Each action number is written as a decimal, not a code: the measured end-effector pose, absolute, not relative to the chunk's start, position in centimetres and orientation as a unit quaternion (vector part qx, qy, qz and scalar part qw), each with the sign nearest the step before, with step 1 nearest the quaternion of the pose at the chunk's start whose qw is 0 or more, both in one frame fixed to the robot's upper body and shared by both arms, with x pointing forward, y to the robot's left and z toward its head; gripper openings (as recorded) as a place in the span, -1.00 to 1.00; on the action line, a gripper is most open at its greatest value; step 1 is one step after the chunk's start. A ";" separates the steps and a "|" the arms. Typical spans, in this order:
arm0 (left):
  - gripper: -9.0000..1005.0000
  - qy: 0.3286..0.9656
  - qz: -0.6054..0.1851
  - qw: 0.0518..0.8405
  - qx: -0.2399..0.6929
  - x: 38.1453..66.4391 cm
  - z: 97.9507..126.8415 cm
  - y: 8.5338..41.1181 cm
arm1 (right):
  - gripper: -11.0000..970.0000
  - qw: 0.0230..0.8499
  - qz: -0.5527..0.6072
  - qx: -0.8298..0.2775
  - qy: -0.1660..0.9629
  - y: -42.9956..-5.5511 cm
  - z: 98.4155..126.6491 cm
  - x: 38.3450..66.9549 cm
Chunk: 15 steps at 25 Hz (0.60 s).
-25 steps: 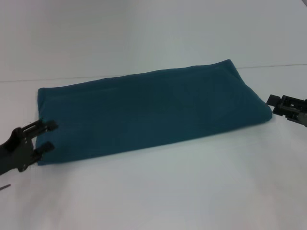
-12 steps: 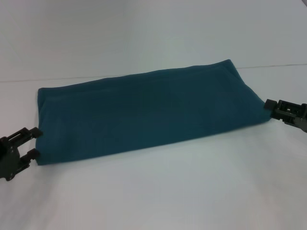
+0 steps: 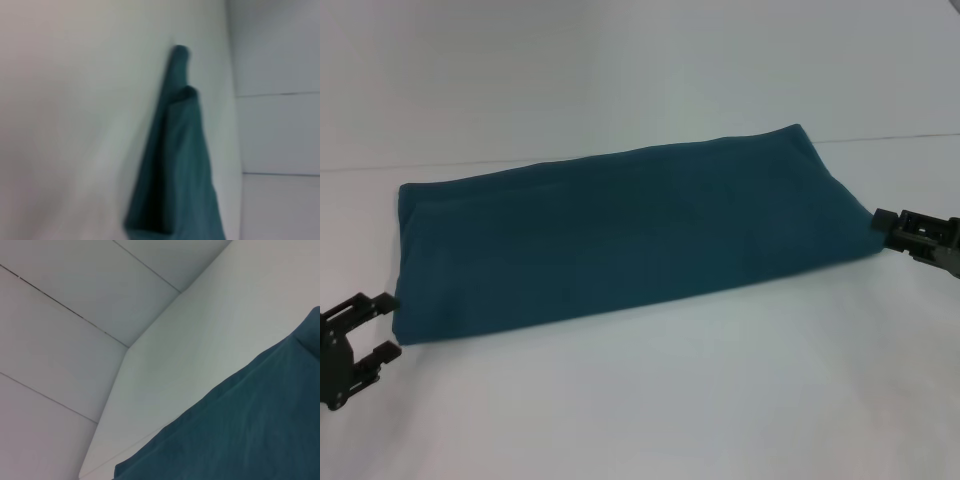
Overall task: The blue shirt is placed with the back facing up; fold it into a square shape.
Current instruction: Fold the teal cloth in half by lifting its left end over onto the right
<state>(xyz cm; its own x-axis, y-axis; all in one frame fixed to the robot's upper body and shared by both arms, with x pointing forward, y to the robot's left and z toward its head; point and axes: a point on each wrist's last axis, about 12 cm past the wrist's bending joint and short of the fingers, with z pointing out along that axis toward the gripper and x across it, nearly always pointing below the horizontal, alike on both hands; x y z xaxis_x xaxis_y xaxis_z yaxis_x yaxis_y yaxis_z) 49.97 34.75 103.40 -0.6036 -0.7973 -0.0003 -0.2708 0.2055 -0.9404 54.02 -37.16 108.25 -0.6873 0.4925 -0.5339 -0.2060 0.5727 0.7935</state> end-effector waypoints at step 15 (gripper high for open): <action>0.38 0.739 -0.478 0.231 -0.416 51.6 102.4 34.4 | 0.28 0.386 0.446 0.104 0.801 -37.5 107.7 53.7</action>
